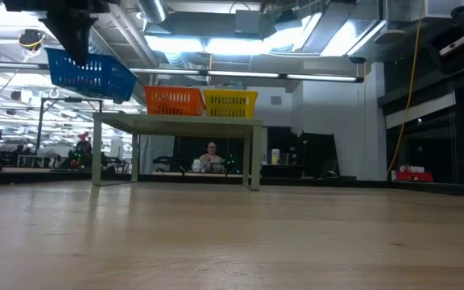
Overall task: Pick & Place Office Desk Supplies
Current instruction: Put the blue bin on the shelf, then return to Home Position
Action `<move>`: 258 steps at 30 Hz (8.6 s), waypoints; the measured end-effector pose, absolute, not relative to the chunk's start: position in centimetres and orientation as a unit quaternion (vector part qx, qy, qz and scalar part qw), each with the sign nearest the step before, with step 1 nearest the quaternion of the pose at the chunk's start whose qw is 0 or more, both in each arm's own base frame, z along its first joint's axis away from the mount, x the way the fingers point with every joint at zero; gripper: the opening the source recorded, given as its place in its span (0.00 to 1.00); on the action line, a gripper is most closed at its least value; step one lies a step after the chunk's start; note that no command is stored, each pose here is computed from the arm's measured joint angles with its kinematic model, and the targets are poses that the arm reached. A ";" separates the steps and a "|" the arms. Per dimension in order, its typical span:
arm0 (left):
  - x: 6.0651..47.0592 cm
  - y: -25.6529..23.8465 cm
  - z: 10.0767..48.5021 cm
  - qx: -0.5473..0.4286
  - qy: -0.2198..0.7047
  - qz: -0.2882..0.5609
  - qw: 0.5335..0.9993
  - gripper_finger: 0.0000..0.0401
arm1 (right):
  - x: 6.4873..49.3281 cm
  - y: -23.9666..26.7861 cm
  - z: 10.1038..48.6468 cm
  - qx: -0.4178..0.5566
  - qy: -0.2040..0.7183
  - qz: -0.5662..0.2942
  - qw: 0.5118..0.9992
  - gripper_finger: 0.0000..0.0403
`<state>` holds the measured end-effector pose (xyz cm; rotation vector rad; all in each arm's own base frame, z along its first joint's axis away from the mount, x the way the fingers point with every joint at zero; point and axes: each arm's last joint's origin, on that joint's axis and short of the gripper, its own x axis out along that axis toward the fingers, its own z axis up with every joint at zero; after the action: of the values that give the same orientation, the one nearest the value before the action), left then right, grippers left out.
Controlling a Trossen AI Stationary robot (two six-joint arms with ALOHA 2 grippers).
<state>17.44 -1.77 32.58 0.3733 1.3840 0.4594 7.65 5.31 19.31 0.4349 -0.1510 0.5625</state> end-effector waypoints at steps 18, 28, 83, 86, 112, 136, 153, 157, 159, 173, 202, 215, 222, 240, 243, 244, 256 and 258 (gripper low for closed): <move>17.9 3.1 33.3 0.138 0.612 0.190 0.755 0.01 | 7.6 5.3 19.3 0.215 -0.072 0.275 0.934 0.40; 17.7 5.0 33.4 0.145 0.621 0.198 0.744 0.01 | 7.7 5.3 19.3 0.214 -0.073 0.275 0.934 0.40; 20.2 9.2 31.5 0.116 0.637 0.187 0.739 0.12 | 7.7 5.3 19.2 0.212 -0.068 0.275 0.935 0.40; 20.2 9.3 31.5 0.119 0.638 0.196 0.735 0.18 | 7.7 5.3 19.2 0.212 -0.068 0.275 0.935 0.40; 20.4 8.0 33.4 0.139 0.623 0.190 0.746 0.54 | 7.7 5.3 19.2 0.210 -0.066 0.274 0.936 0.40; 22.5 -8.4 37.6 0.030 0.404 0.053 0.913 0.49 | 7.7 4.8 19.9 0.262 -0.106 0.210 0.936 0.40; 17.6 -22.0 34.5 0.118 0.182 0.106 0.970 0.49 | 6.5 5.7 21.0 0.018 -0.230 0.404 0.885 0.40; 17.5 -22.6 34.0 0.105 0.176 0.111 0.972 0.49 | 6.0 5.7 21.5 0.008 -0.266 0.454 0.850 0.40; 17.6 -22.8 33.7 0.102 0.174 0.119 0.972 0.49 | 5.9 5.8 21.5 0.011 -0.265 0.478 0.837 0.40; 19.2 -25.0 29.8 0.119 0.191 0.150 0.963 0.44 | 7.0 4.8 21.4 0.174 -0.201 0.275 0.924 0.40; 16.1 -24.1 31.6 -0.021 0.263 0.078 0.961 0.35 | 7.0 5.2 21.0 0.083 -0.204 0.307 0.926 0.40; 12.5 -26.7 37.4 0.042 0.131 -0.167 0.976 0.34 | 5.6 4.0 25.4 0.023 -0.134 0.283 0.950 0.40; 15.1 -23.0 35.4 0.080 0.071 -0.389 0.915 0.34 | 6.1 4.2 24.3 0.050 -0.097 0.270 0.957 0.40; 6.1 -9.1 26.6 0.084 -0.003 -0.294 0.952 0.34 | 5.9 3.8 24.1 0.005 -0.055 0.200 0.978 0.40; 5.5 -8.5 25.7 0.078 -0.016 -0.289 0.954 0.35 | 5.9 3.8 23.9 0.020 -0.042 0.199 0.979 0.40; 5.3 -8.3 25.5 0.078 -0.022 -0.292 0.953 0.35 | 6.0 3.9 23.6 0.029 -0.041 0.203 0.978 0.40; 4.5 -7.3 19.4 0.055 -0.034 -0.289 0.955 0.34 | 7.8 5.3 18.3 0.048 -0.069 0.191 0.978 0.40; 4.6 -7.3 19.2 0.057 -0.029 -0.275 0.959 0.34 | 7.7 5.5 18.2 0.051 -0.067 0.212 0.974 0.40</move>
<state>4.59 -7.31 19.18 0.1155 -0.0578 -0.5570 7.74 5.49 18.22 0.1038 -0.1347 0.4273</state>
